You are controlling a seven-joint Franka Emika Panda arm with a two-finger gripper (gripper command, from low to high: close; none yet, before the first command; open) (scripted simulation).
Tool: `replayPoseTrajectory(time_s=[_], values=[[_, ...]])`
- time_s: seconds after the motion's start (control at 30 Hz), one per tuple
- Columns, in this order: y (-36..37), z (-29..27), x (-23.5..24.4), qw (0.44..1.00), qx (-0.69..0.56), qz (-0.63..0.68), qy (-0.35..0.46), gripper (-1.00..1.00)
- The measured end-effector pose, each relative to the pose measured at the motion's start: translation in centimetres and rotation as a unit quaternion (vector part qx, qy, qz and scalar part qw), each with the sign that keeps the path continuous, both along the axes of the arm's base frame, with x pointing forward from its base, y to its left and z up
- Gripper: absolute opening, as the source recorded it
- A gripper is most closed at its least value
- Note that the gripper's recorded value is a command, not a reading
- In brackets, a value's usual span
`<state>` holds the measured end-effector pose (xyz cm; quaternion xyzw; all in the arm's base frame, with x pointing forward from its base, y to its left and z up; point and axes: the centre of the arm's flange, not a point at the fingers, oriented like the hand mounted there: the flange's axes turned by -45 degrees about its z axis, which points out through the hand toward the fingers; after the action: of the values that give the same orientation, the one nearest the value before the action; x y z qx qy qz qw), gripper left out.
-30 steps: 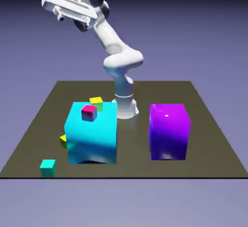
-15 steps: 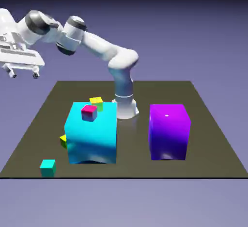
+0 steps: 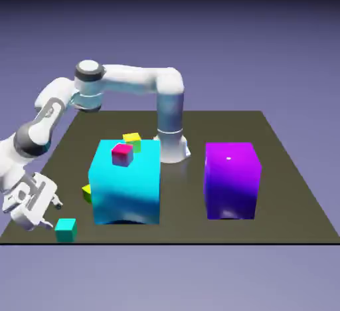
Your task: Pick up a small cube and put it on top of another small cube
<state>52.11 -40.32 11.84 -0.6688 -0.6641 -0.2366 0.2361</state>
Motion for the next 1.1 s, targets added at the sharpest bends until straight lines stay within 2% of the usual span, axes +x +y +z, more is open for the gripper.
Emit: replayPoseTrajectory(time_s=[0.03,0.1,0.17,0.4,0.57,0.7,0.9,1.1], values=[[0.9,-1.4,0.0,1.0,0.0,0.0,0.0,-1.0],[0.9,-1.4,0.0,1.0,0.0,0.0,0.0,-1.0],[-1.6,2.9,0.0,1.0,0.0,0.0,0.0,-1.0],[-5.5,23.5,-4.8,0.984,-0.063,0.081,-0.147,-1.0],[-3.3,35.9,-9.1,0.952,-0.132,0.172,-0.217,-1.0],[0.9,43.1,-11.7,0.918,-0.184,0.258,-0.238,-1.0],[9.5,48.5,-13.2,0.861,-0.232,0.398,-0.218,-1.0],[17.9,47.1,-12.2,0.802,-0.219,0.536,-0.15,-1.0]])
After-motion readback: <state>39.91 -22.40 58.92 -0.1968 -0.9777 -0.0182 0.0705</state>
